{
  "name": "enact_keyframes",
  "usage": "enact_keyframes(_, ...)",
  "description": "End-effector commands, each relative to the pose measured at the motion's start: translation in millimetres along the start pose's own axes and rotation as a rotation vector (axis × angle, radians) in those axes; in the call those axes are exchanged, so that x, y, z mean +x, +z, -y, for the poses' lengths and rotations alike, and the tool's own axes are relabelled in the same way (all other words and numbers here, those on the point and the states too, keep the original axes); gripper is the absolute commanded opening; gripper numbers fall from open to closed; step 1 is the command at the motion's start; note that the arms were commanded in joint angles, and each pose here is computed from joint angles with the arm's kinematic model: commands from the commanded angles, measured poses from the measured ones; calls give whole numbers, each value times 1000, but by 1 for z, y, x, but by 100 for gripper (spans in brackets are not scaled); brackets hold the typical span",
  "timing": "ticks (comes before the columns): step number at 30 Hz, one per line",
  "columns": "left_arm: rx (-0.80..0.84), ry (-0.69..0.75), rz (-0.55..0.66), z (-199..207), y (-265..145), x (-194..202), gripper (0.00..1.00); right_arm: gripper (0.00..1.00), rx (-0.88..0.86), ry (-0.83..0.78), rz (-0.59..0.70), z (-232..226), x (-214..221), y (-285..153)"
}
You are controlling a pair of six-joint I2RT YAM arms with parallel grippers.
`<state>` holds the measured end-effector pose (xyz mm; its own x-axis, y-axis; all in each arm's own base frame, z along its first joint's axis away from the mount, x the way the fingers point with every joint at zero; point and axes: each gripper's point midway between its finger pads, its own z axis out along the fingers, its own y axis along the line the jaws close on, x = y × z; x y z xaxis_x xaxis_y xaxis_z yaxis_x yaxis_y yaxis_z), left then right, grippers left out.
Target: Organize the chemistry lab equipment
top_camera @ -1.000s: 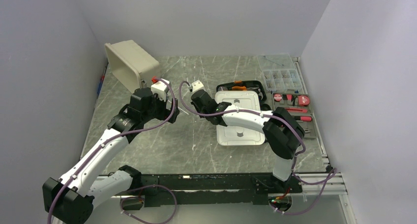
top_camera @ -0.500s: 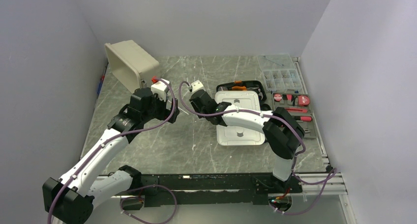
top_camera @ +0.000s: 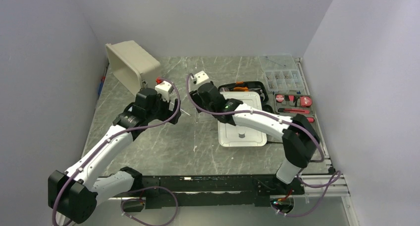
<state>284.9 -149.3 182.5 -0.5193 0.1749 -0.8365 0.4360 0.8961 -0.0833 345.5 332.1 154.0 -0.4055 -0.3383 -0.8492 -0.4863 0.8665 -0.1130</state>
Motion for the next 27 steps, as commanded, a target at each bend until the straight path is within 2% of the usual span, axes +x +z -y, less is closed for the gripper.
enact_keyframes(1,-44,7,-55,-12,9,8,99,62,-13,69,117,19,-43,-31)
enact_keyframes(6,-73,10,-188,-21,29,32,96,65,-4,148,148,48,-35,-51)
enact_keyframes(10,-84,17,-297,-27,46,54,83,65,8,229,168,78,-21,-65)
enact_keyframes(13,-173,14,-368,-48,52,71,74,65,19,274,192,97,-11,-77)
enact_keyframes(17,-182,-21,-417,-60,60,83,64,65,43,301,226,117,-2,-94)
enact_keyframes(24,-171,-23,-529,-62,76,109,50,66,51,338,271,134,1,-113)
enact_keyframes(27,-191,-21,-558,-66,81,115,49,66,51,345,290,137,-1,-120)
